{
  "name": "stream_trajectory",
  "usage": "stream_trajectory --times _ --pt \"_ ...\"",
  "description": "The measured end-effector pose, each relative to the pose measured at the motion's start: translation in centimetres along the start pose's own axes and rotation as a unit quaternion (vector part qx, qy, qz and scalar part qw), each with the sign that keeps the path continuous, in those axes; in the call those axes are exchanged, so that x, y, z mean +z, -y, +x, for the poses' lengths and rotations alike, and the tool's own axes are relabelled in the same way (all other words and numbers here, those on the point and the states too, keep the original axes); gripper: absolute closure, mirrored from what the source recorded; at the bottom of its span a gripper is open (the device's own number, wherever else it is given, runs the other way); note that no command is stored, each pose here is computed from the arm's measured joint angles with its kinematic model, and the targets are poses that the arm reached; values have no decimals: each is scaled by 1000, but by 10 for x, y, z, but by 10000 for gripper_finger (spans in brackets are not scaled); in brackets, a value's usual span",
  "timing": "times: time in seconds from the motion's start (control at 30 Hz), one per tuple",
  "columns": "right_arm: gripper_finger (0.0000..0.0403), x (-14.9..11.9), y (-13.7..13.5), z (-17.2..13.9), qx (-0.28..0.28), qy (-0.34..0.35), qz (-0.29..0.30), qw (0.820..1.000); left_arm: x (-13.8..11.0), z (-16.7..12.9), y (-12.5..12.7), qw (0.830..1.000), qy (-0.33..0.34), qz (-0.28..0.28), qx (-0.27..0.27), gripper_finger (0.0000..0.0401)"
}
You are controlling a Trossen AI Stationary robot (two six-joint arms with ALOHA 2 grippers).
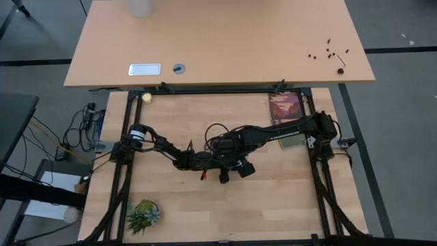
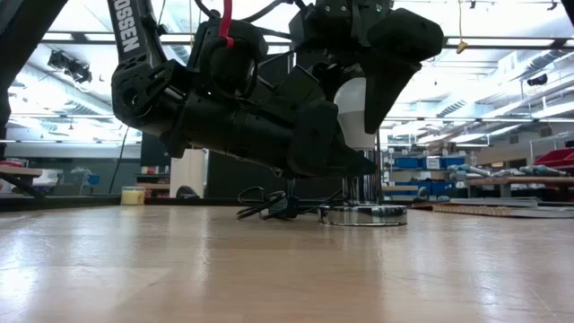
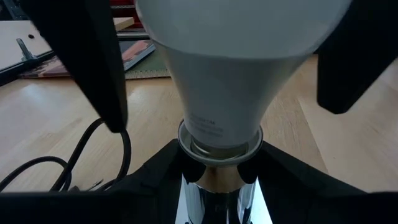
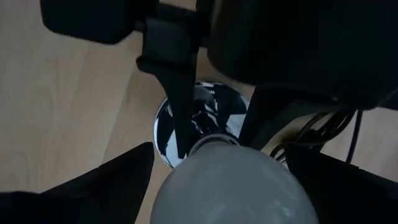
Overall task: Screw lightbulb
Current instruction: Insert the lightbulb into the silver lamp
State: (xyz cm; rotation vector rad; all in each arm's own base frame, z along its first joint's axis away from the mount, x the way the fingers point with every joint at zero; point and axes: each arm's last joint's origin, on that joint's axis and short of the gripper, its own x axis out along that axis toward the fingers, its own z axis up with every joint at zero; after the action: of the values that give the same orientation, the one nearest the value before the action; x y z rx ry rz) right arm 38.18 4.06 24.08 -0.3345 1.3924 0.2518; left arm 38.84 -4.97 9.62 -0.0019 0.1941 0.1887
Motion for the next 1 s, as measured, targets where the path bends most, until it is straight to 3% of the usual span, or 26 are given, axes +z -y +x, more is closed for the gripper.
stream_trajectory --times 0.17,0.47,0.63,0.8,1.0 --pt "51 0 0 0 -6 0 -4 1000 0 0 0 1000 -1 -1 0 217" --pt "148 -1 0 0 -7 -4 7 1000 0 0 0 1000 -1 -2 0 217" --pt "150 -1 0 0 -2 -3 75 997 -1 0 0 1000 -3 -21 5 217" --pt "116 -1 0 0 2 -2 154 988 -1 0 0 999 -3 -32 13 217" --pt "127 1 1 0 0 7 278 960 -1 0 -1 999 -3 -40 16 217"
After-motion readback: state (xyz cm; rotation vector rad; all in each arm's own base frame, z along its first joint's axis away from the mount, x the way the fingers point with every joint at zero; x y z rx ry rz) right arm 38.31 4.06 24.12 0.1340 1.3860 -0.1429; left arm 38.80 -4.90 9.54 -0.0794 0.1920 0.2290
